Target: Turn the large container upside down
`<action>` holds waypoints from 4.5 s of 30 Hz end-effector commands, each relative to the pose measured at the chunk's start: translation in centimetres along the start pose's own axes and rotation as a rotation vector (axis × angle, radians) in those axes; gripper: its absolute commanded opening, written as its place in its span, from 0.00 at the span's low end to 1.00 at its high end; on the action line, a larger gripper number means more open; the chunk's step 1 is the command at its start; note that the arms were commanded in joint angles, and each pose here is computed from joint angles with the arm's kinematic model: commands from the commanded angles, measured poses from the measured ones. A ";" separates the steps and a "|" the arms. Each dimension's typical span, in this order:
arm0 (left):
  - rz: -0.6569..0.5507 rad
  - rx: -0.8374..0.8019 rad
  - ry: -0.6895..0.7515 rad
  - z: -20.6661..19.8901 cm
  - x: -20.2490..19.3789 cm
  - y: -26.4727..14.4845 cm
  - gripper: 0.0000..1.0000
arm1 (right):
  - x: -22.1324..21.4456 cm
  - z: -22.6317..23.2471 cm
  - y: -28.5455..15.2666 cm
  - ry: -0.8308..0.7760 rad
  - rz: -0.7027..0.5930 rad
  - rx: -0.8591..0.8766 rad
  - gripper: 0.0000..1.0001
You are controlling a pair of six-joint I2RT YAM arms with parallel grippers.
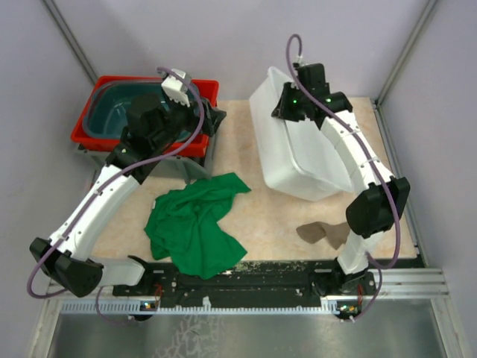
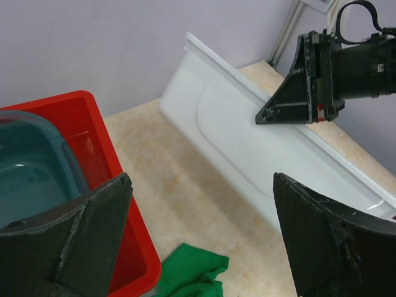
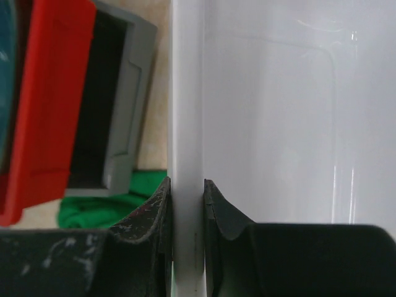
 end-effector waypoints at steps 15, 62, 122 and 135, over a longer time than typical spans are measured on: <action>-0.061 -0.038 -0.064 0.6 1.4 -0.9 1.00 | 10.9 5.6 -3.9 0.595 -0.287 0.793 0.00; -0.001 -0.066 -0.094 0.6 -0.3 2.0 1.00 | 1.2 -29.1 -3.6 0.660 -0.097 -0.520 0.65; 0.154 0.217 -0.146 3.8 -2.6 -0.7 1.00 | -5.9 -10.1 6.8 -0.001 0.043 -0.392 0.52; 0.236 0.226 -0.145 4.0 -4.0 -0.4 1.00 | 0.9 -16.8 8.3 0.116 -0.094 -0.665 0.41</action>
Point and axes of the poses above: each gripper's point midway between its finger pads, its own y axis out along the fingers, its own z axis along the line the jaws close on, x = y × z, the point moved 5 cm from there along -y, back along the fingers, and after that the axes turned 6 degrees about y, right-handed, at the moved point
